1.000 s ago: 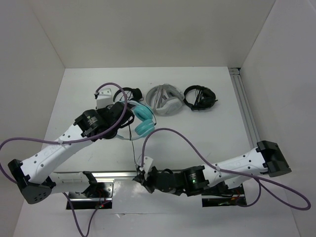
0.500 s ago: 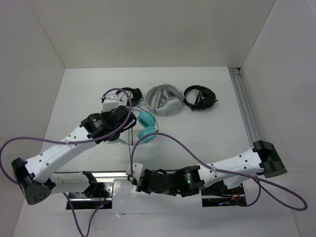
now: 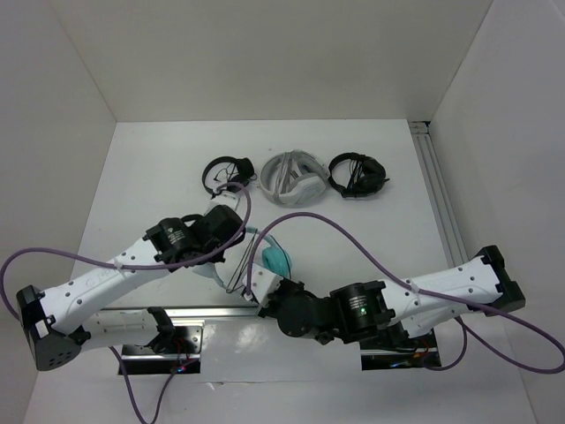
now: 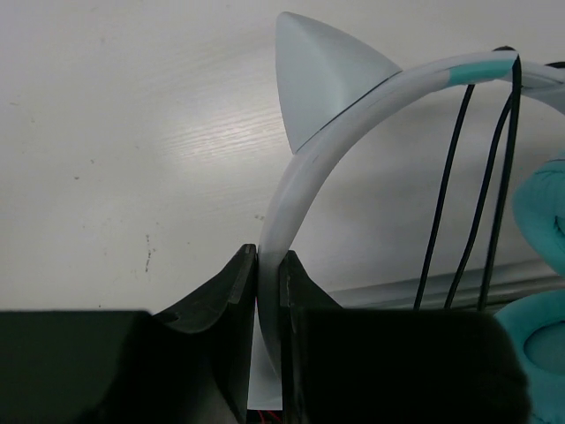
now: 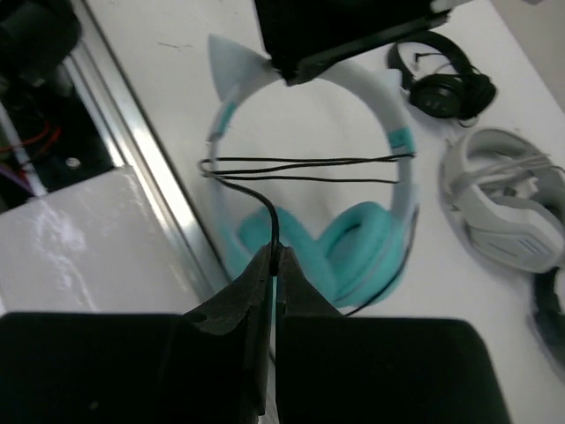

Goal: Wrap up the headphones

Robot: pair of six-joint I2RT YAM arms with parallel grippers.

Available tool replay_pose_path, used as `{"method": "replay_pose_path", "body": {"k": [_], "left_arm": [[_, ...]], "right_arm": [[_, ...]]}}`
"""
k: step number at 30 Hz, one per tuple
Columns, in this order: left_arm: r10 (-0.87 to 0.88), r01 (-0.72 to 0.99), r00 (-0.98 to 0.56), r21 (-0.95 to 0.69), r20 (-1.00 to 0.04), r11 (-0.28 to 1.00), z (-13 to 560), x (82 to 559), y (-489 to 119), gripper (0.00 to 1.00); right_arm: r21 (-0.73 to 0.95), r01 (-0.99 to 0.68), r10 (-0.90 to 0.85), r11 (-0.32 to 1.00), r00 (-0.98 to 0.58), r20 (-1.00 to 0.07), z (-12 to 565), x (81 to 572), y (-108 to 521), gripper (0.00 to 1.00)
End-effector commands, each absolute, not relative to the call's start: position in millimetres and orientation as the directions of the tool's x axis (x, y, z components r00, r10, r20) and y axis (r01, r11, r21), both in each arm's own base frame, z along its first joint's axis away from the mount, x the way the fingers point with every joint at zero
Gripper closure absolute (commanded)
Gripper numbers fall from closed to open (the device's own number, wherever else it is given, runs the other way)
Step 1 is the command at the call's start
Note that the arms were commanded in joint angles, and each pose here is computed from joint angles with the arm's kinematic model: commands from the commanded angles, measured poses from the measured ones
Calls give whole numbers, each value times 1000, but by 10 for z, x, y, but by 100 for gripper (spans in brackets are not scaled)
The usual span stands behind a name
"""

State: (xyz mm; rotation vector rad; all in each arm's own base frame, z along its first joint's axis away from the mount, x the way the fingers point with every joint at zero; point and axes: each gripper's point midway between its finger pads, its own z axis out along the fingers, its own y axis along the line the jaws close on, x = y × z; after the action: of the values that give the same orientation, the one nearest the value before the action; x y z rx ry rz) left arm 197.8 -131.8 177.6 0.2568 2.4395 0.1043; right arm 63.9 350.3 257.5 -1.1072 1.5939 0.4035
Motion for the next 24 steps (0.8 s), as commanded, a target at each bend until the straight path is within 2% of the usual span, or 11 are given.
{"method": "replay_pose_path", "body": {"k": [1,5,11,15,17,24], "left_arm": [[320,362,-710,65,-627,930,1867,1864,-1621,100],[384,458,-704,30,-598,888,1816,1667,-1753,100],[434,513,-719,7,-543,858,1810,1462,-1833,100],[436,510,-743,-7,-509,860,1867,1346,-1784,100],[411,501,-740,-29,-532,865,1970,1338,-1780,100],[436,573,-731,-126,-525,810,2074,1130,-1826,100]], "right_arm": [[-405,-716,-520,569,68,-851,2734,839,3213,100],[-464,-660,-572,591,64,-818,2634,873,3134,100],[-547,-544,-629,636,47,-776,2438,1026,2993,100],[-472,-571,-569,672,10,-823,2446,1068,2965,100],[-459,-564,-551,687,8,-834,2482,1119,2897,100],[-439,-565,-546,699,-24,-837,2342,1271,2890,100]]}}
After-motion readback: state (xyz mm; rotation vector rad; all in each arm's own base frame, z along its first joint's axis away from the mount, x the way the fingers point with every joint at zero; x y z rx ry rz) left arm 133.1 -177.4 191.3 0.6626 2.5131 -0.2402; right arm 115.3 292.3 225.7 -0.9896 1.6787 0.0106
